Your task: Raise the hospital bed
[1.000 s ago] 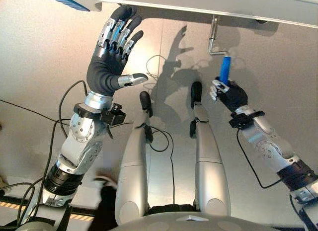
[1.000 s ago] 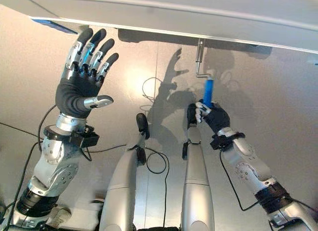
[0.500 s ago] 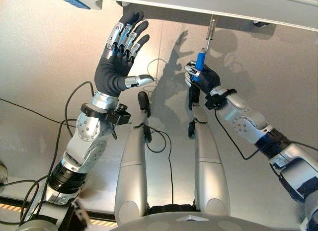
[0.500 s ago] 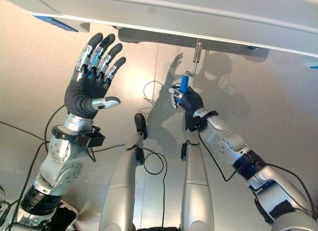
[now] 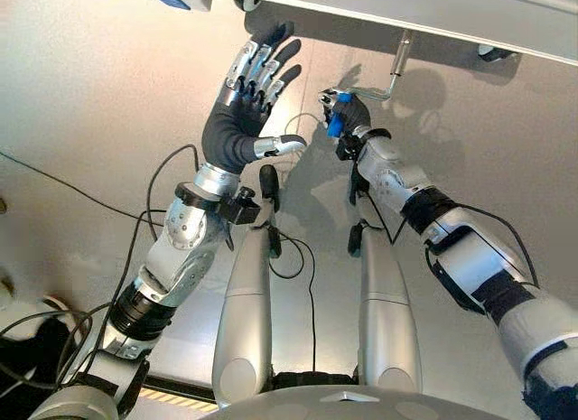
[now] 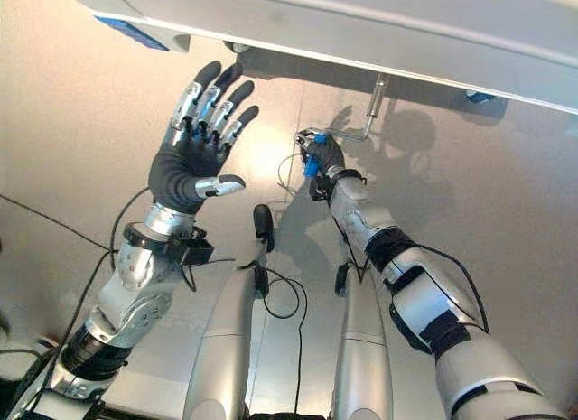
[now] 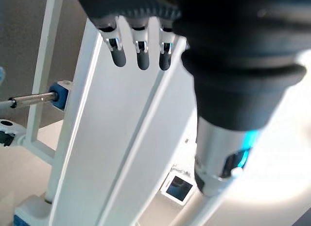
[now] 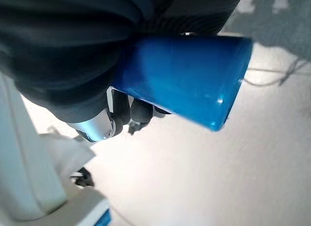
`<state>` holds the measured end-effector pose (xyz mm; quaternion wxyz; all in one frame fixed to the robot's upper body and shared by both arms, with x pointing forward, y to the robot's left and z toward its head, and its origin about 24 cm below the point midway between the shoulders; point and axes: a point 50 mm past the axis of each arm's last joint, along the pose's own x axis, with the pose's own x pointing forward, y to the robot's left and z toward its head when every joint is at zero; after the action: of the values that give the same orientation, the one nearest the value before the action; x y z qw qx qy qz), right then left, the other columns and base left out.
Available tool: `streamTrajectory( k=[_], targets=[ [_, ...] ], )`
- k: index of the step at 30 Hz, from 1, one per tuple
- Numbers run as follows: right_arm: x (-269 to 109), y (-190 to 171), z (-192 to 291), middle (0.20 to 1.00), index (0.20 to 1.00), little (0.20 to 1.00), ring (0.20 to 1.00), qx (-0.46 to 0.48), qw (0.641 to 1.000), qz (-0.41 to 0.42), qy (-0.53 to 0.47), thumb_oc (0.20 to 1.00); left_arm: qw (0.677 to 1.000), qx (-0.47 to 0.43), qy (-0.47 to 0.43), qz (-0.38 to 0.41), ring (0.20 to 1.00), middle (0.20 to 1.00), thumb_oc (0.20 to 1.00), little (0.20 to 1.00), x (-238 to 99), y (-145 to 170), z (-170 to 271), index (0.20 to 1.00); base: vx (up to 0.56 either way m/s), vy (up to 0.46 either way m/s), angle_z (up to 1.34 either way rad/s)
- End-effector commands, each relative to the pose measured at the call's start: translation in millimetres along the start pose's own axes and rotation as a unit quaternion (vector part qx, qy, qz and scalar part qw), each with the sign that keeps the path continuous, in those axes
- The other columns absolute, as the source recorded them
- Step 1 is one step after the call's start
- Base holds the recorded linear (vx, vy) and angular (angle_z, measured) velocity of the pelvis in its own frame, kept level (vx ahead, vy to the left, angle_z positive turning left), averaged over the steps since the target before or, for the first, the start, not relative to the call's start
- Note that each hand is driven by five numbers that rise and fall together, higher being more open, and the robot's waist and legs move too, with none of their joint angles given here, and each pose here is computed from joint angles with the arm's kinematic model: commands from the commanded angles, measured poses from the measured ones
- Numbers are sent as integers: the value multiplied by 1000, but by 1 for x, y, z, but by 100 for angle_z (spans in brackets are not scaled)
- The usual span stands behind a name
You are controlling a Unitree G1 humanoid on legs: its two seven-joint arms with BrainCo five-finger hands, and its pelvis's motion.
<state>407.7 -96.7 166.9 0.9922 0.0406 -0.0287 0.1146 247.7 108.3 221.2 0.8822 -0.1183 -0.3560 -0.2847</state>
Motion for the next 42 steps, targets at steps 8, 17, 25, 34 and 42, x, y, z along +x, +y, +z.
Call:
streamTrajectory(
  k=[8, 17, 25, 34, 42],
  targets=[
    [10, 2, -8, 200, 200, 200, 200, -48, 998, -33, 33, 200, 996, -22, -75, -32, 1000, 1000, 1000, 1000, 7, -19, 22, 1000, -4, 2, 1],
    [-8, -54, -40, 200, 200, 200, 200, -65, 984, -132, 96, 200, 996, -21, -77, -43, 1000, 1000, 1000, 1000, 11, -22, 22, 1000, -3, 0, 1],
    [-47, -133, -57, 200, 200, 200, 200, -85, 954, -247, 144, 200, 995, -17, -71, -65, 1000, 1000, 1000, 1000, 13, -26, 19, 1000, -2, -10, 3],
    [-97, -197, -68, 200, 200, 200, 200, -59, 919, -354, 165, 200, 995, -15, -69, -71, 1000, 1000, 1000, 1000, 11, -25, 20, 1000, 0, -13, 6],
    [-123, -228, -61, 200, 200, 200, 200, -48, 895, -417, 153, 200, 995, -14, -68, -72, 1000, 1000, 1000, 1000, 11, -23, 21, 1000, -2, -13, -2]
  ],
)
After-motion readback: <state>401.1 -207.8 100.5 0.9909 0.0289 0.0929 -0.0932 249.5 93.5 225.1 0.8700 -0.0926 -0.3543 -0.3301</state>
